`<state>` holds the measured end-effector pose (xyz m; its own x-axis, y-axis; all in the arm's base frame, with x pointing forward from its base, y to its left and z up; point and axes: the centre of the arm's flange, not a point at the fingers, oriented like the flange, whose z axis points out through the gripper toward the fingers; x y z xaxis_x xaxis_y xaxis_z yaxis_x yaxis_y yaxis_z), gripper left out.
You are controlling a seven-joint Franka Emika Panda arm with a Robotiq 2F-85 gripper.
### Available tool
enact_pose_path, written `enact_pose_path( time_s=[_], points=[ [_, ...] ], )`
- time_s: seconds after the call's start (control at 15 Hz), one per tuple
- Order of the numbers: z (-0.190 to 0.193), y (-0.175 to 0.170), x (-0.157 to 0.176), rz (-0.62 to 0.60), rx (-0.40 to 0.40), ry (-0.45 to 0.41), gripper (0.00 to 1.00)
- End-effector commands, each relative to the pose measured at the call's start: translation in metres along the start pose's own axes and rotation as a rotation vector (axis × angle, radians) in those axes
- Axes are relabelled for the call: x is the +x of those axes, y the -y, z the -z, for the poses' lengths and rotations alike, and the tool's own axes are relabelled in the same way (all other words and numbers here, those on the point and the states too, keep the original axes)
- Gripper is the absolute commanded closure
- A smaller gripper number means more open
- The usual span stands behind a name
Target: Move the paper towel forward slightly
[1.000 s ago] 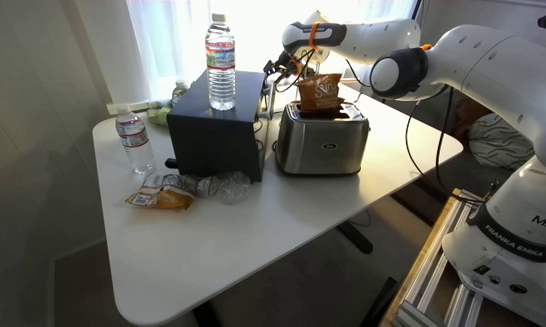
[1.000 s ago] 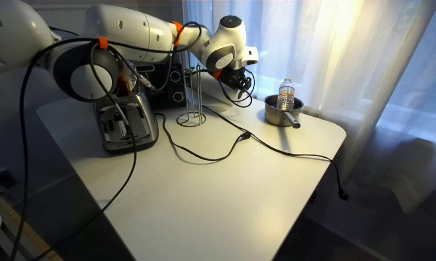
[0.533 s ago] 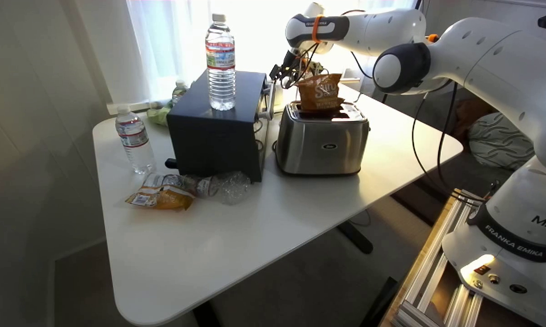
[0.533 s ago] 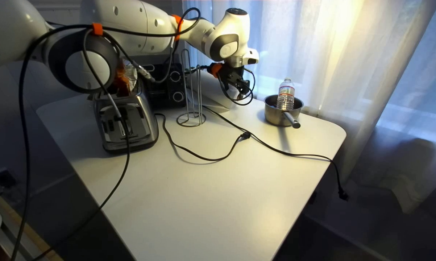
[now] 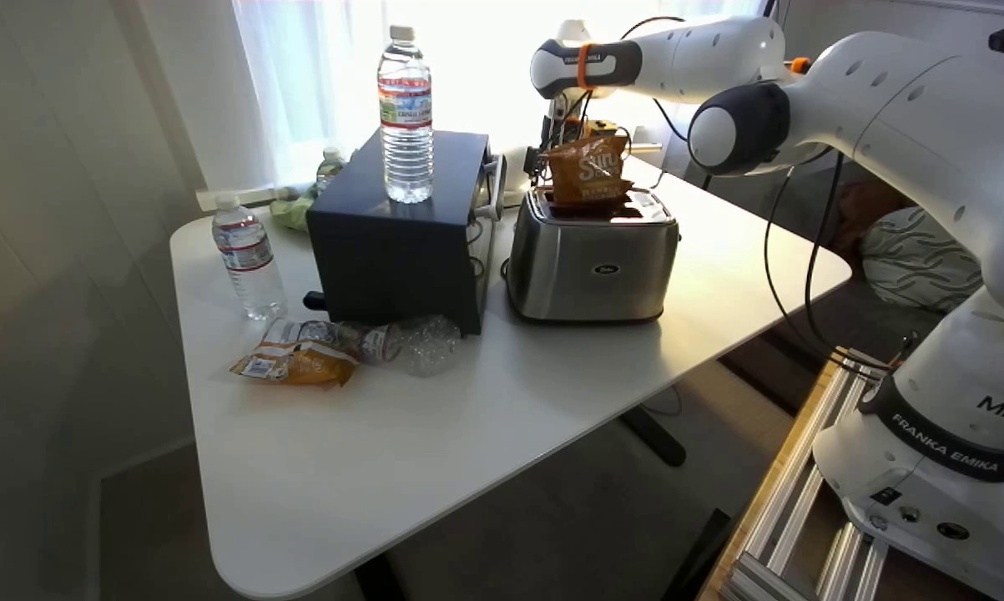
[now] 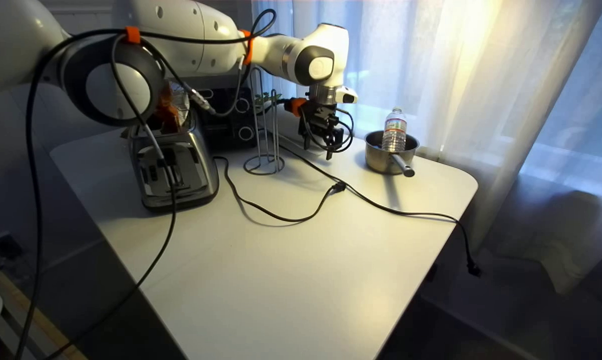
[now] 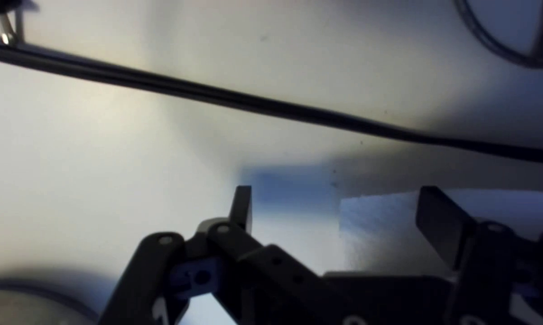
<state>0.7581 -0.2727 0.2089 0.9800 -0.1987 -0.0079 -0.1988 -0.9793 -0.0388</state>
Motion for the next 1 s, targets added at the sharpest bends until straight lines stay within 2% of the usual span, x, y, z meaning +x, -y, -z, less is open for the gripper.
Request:
enact_pose_path(
  time_s=[0.0,0.13,0.53,0.93],
  points=[
    [0.004,-0.010,0.052,-0.004,-0.042,0.094,0.04],
    [0.010,-0.011,0.048,-0.006,-0.037,0.105,0.00],
    [0.046,-0.009,0.046,-0.004,0.022,0.081,0.00],
    [0.080,0.003,0.058,-0.018,0.117,-0.035,0.00]
  ],
)
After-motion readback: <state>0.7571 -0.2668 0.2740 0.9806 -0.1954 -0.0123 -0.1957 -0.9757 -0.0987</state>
